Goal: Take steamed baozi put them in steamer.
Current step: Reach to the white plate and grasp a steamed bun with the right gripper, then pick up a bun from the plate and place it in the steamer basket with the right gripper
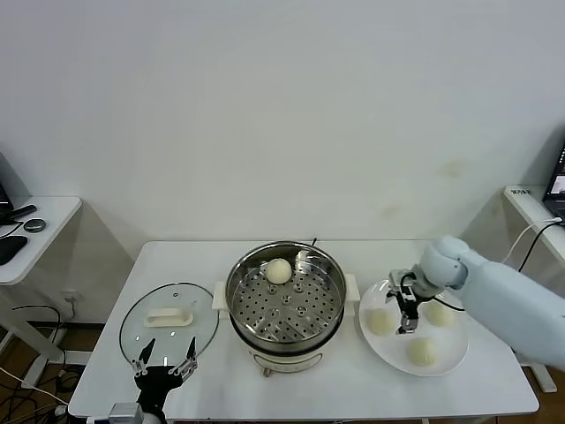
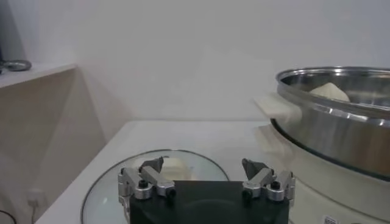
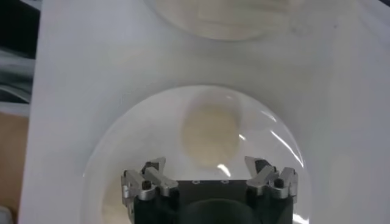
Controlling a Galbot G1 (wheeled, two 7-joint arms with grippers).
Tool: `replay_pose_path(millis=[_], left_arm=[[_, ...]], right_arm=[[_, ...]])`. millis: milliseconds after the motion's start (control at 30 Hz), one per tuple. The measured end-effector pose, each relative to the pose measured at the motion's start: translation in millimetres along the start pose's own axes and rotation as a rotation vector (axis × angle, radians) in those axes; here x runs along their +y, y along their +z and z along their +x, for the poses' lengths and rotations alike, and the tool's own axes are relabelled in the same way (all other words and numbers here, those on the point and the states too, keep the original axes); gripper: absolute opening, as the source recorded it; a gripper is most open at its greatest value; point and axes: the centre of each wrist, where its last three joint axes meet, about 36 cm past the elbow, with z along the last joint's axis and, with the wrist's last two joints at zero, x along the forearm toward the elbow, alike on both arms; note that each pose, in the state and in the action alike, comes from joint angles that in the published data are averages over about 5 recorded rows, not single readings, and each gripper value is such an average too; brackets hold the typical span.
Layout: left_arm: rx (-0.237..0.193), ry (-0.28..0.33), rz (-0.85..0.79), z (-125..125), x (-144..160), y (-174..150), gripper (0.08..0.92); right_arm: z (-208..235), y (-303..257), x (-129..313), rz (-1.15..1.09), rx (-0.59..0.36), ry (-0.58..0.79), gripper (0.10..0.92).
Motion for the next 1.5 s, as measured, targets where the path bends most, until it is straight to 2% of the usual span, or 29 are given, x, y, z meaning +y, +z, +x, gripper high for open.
replay_pose_path(millis=[400,1033,1167,1500], left_arm=[[0.002,0.005,0.014,-2,-1,1,0.823],[0.01,0.011,0.023,-3,-1,2,0.823],[0.009,0.011,0.023,-3,-1,2,0.823],[0.012,0.012,0.025,-3,-2,2,0.823]], right_arm=[[-24,-13,-1,-0.004,-0.009,0.029,0.823],[-30,-12,-1,-0.018,0.003,0.023,0.815],[-31,-12,-1,-0.022,0.004,0.02,0.772],[-30,-2,-2,-0.046,0.017,0.017,0.585]])
